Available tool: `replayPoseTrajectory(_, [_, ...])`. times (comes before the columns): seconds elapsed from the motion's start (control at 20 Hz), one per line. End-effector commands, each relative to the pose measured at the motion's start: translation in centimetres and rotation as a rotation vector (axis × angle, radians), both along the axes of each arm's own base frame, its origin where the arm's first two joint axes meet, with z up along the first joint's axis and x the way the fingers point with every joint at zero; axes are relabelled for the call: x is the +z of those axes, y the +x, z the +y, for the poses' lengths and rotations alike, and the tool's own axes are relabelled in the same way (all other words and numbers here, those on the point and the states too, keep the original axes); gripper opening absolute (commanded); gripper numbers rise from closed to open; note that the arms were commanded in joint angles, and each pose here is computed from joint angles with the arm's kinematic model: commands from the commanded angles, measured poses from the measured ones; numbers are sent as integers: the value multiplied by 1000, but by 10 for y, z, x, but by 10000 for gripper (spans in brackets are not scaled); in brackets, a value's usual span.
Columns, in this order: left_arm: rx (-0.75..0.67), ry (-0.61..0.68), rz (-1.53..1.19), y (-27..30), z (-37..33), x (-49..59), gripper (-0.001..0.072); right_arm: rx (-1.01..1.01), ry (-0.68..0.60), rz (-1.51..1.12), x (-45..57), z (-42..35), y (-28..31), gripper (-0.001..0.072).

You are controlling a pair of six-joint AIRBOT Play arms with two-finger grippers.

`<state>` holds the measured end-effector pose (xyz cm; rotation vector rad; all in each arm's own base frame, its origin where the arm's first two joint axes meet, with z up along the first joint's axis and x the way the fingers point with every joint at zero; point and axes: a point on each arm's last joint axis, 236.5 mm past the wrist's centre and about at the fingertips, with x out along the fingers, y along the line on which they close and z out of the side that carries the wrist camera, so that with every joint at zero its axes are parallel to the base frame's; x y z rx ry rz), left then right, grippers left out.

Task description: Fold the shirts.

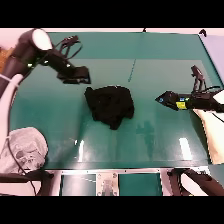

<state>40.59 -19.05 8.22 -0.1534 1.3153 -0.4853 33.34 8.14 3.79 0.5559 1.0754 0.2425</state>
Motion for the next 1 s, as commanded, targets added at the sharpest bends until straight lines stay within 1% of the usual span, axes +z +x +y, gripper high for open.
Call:
replayPoseTrajectory(0.0, [56, 37, 95, -30, 43, -28, 637, 28, 13, 91, -32, 10, -4, 473])
replayPoseTrajectory(0.05, [74, 31, 127, -39, 43, -50, 636, 61, 8, 115, -47, 15, -3, 473])
replayPoseTrajectory(0.1, [82, -24, 174, -53, 32, -72, 637, 72, 10, 147, -64, 21, 0, 473])
replayPoseTrajectory(0.15, [86, -102, 220, -66, 16, -89, 637, 78, 16, 189, -80, 25, 1, 472])
replayPoseTrajectory(0.25, [100, -298, 267, -82, -21, -103, 636, 127, 32, 272, -111, 41, 2, 470])
replayPoseTrajectory(0.3, [120, -335, 262, -84, -31, -111, 635, 160, 43, 302, -124, 52, 3, 469])
replayPoseTrajectory(0.35, [123, -316, 255, -88, -36, -123, 635, 183, 54, 326, -134, 63, 5, 462])
replayPoseTrajectory(0.4, [117, -290, 244, -92, -38, -132, 635, 207, 63, 340, -142, 75, 7, 400])
replayPoseTrajectory(0.5, [117, -258, 209, -90, -43, -143, 636, 235, 92, 351, -149, 96, 20, 392])
replayPoseTrajectory(0.65, [157, -256, 180, -79, -43, -147, 636, 242, 134, 338, -150, 117, 43, 389])
replayPoseTrajectory(0.7, [158, -255, 184, -79, -43, -148, 635, 248, 134, 333, -150, 120, 48, 313])
replayPoseTrajectory(0.75, [158, -253, 187, -79, -42, -150, 635, 266, 128, 316, -148, 120, 53, 107])
replayPoseTrajectory(0.8, [161, -251, 182, -78, -42, -150, 635, 286, 126, 298, -144, 117, 55, 16])
replayPoseTrajectory(0.95, [183, -233, 130, -66, -37, -152, 635, 261, 117, 284, -131, 83, 68, 15])
